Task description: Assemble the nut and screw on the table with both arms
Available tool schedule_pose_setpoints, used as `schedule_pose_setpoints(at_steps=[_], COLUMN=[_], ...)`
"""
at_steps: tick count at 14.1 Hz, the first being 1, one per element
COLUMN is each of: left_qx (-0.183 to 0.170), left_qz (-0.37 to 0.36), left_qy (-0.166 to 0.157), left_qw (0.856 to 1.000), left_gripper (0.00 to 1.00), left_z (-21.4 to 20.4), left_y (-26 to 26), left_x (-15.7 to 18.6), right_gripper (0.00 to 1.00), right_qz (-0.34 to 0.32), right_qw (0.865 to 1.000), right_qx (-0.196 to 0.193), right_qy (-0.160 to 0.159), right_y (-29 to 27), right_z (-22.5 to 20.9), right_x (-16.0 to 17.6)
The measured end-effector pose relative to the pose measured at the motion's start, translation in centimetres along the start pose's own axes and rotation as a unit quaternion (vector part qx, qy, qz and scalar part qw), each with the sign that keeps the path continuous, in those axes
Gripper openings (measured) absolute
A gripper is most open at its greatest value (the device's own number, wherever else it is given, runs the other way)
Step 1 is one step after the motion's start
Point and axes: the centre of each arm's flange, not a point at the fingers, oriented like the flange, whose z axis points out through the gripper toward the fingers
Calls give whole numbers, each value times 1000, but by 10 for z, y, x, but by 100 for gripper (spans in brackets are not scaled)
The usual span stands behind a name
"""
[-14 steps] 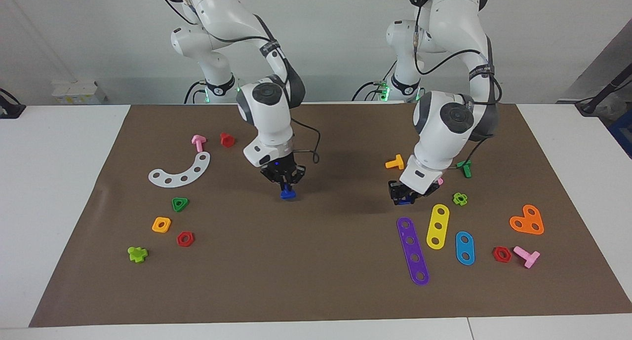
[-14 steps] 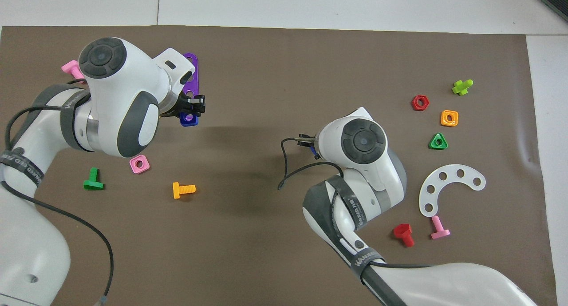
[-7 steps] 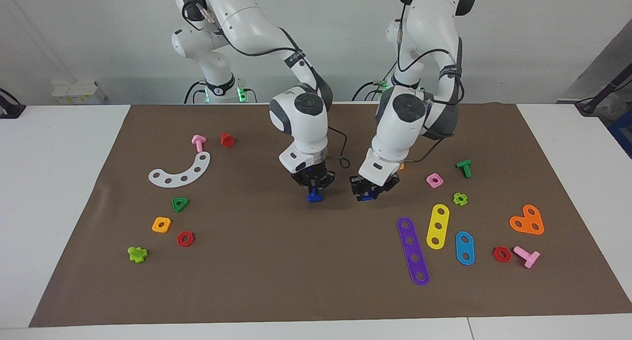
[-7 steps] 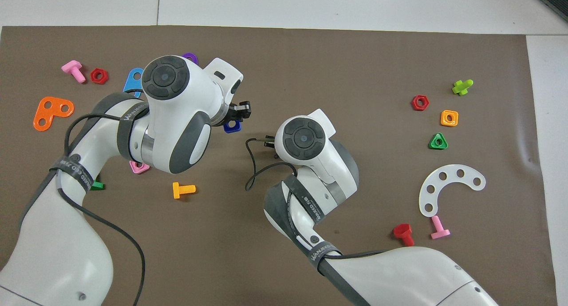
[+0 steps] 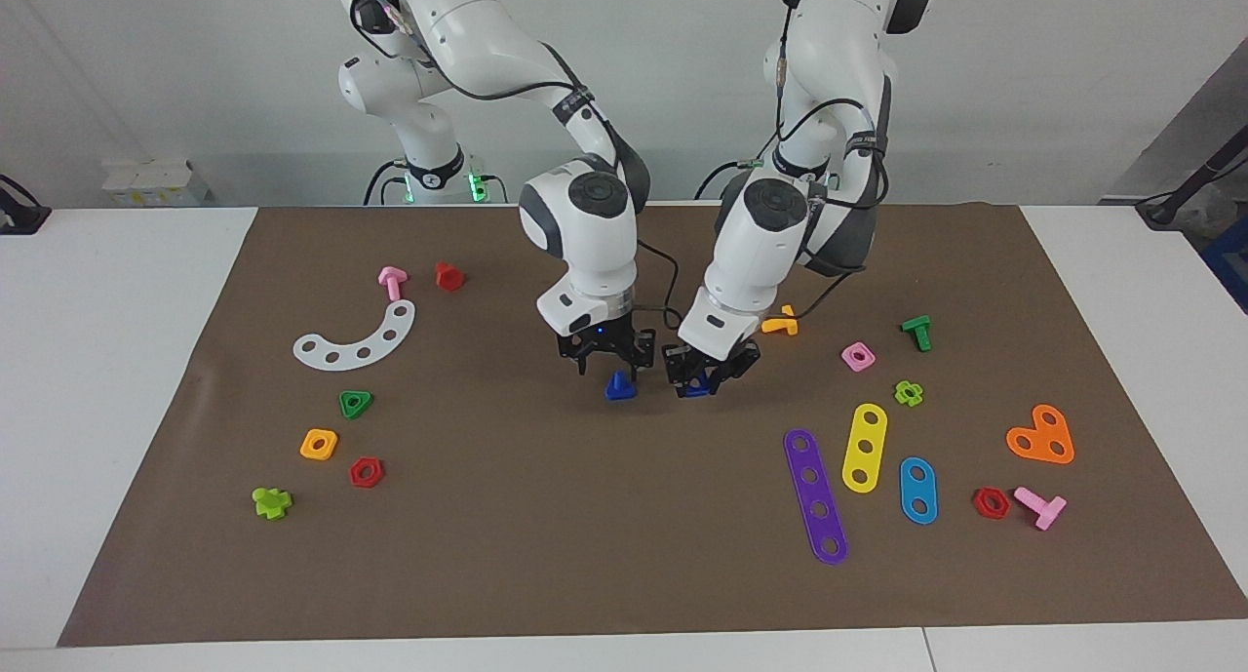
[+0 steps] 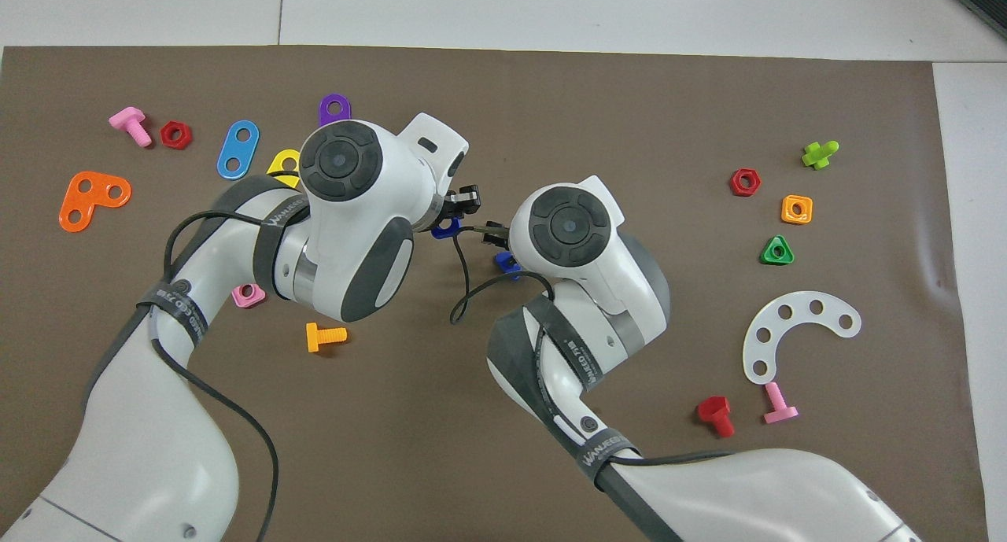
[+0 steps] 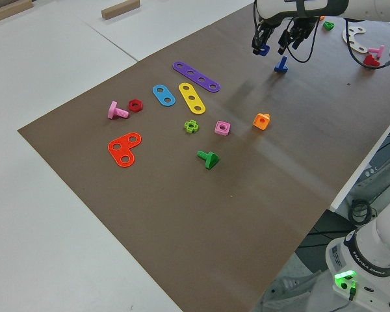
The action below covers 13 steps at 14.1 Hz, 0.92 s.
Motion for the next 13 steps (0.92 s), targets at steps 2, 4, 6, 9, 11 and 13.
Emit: schedule_pose_setpoints(at_steps=[2, 4, 6, 9, 11, 13], left_qx=[-2, -1, 1, 2, 4, 1], left_qz=[7, 16, 23, 31, 37, 38], left_qy=[-4, -13, -19, -23, -26, -22], left_qw=[1000, 1000, 1000, 999, 999, 999], left_gripper=[48, 48, 48, 48, 48, 48], left_z=[10, 24, 34, 40, 45, 44], left_y=[26, 51, 68, 77, 81, 83], left_x=[-14, -34, -50, -60, -67, -67], right_gripper=[100, 100, 100, 100, 100, 100], right_qz=[4, -2, -12, -33, -47, -57], right_qw=[1000, 1000, 1000, 999, 998, 998], right_qx=[-4, -14, -19, -27, -30, -18], right_qy=[2, -5, -9, -13, -18, -18], right_y=[28, 59, 89, 142, 180, 211], right_z=[-36, -67, -93, -126, -143, -158], right_x=[15, 24, 32, 45, 53, 62])
